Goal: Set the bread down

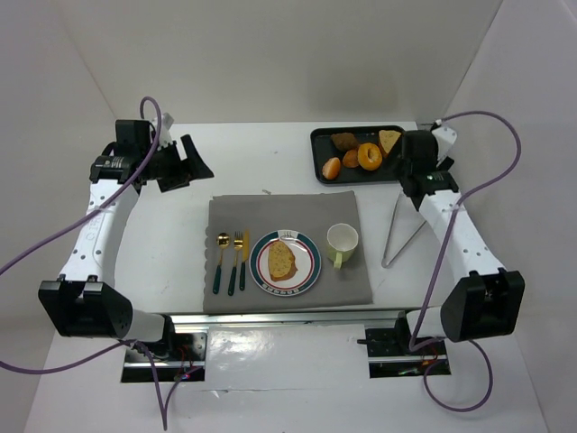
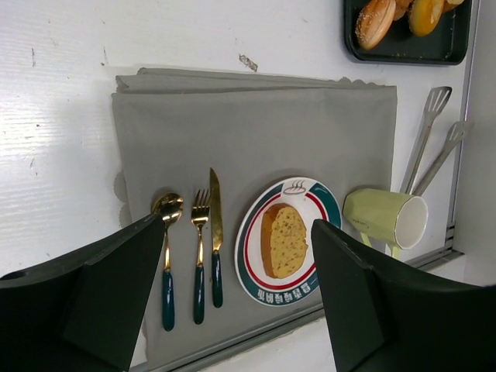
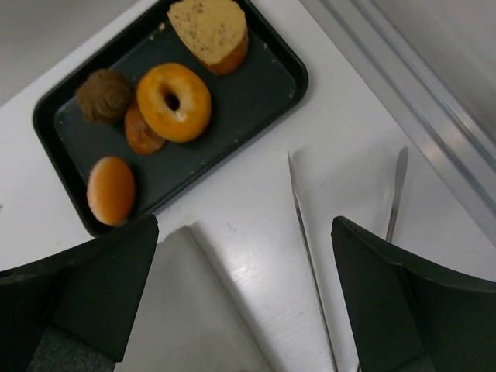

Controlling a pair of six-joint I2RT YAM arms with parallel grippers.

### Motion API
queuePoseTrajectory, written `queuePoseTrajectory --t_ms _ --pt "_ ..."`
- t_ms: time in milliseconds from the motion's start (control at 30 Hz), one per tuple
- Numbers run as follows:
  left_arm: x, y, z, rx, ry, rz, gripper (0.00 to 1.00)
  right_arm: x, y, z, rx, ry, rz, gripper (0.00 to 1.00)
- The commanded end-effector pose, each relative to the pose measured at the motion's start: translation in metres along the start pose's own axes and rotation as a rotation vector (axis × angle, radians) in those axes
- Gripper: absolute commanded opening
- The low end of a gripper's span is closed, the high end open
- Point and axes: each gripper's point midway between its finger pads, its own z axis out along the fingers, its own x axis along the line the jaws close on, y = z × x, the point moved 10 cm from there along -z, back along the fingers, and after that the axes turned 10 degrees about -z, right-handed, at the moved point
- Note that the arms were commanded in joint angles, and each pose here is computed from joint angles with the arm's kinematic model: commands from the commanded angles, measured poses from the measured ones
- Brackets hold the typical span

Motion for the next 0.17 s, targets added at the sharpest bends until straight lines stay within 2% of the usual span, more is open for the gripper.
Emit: queuePoseTrajectory --t_ms 0,133 --pt "-0.0134 0.0067 -0.015 -0.047 -0.053 0.045 0.9 -0.0004 0.0018 -0.0003 0.093 -0.024 -0.05 1.0" --pt "-0.0122 0.0066 -0.0173 -0.049 -0.028 0.048 0.9 0.0018 -0.0045 0.0072 0.113 -0.03 -0.05 1.0"
